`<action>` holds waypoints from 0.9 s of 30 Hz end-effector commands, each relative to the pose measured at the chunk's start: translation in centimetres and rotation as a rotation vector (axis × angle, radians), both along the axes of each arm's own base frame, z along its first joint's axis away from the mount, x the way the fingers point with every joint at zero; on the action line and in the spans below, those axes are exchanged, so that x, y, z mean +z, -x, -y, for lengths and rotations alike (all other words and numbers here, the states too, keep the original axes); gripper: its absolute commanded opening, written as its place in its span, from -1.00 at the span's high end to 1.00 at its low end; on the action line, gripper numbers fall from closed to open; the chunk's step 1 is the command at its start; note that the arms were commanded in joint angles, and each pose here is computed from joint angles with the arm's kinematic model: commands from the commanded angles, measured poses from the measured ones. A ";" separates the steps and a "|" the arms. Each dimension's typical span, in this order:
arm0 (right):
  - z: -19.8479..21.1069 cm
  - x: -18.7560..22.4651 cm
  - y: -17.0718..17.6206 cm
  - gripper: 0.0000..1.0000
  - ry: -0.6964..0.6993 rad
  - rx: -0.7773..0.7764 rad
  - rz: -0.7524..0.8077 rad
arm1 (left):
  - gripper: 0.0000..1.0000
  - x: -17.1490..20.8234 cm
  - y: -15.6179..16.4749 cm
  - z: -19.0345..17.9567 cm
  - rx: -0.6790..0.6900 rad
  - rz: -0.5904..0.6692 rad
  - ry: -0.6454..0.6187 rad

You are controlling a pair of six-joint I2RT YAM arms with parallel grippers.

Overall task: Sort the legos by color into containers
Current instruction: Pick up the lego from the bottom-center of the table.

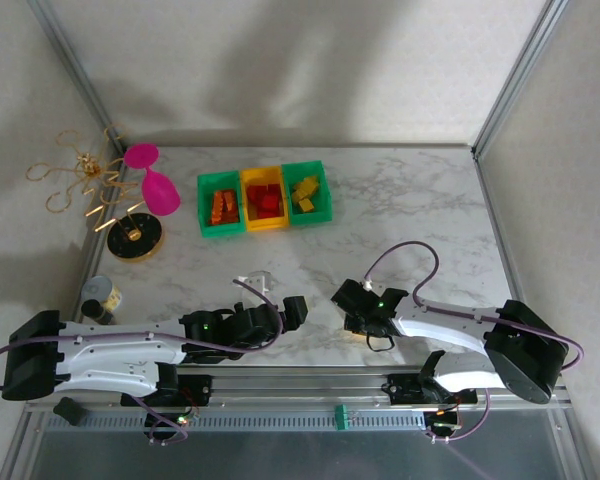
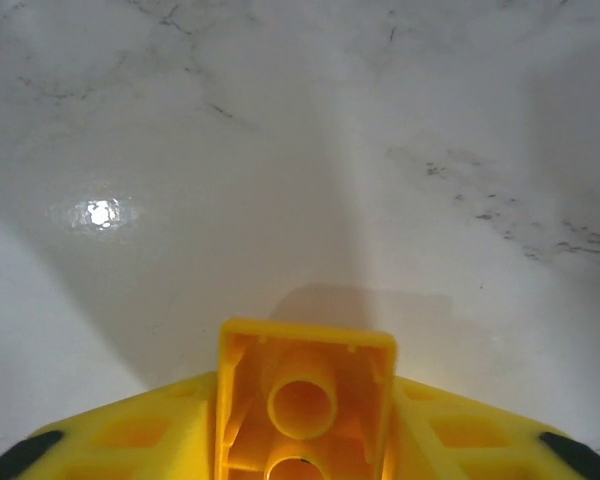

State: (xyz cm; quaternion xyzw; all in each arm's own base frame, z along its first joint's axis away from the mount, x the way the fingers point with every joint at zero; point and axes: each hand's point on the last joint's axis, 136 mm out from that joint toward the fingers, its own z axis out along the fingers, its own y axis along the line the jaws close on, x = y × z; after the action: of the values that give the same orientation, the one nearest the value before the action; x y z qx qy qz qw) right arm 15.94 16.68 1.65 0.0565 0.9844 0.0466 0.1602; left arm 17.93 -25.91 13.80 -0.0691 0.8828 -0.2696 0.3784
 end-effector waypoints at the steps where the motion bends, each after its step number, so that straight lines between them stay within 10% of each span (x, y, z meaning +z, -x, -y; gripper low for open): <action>1: -0.8 0.6 -0.4 0.28 -0.010 0.021 0.024 | -0.99 1.3 -0.3 -0.3 0.038 0.018 0.022; 14: -3.6 5.5 -3.6 0.43 -0.058 0.089 0.165 | -0.99 3.0 -1.0 -0.7 0.062 0.052 0.010; 27: -8.4 14.0 -13.7 0.40 -0.118 0.161 0.427 | -0.99 7.5 -4.9 -5.2 0.208 0.123 0.021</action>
State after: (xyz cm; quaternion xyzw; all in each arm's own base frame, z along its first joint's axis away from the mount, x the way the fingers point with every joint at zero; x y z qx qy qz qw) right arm 26.68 24.26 13.33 -0.0042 0.9421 0.1291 0.3096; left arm 21.98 -22.29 19.98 -0.1343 0.8499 -0.2573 0.4397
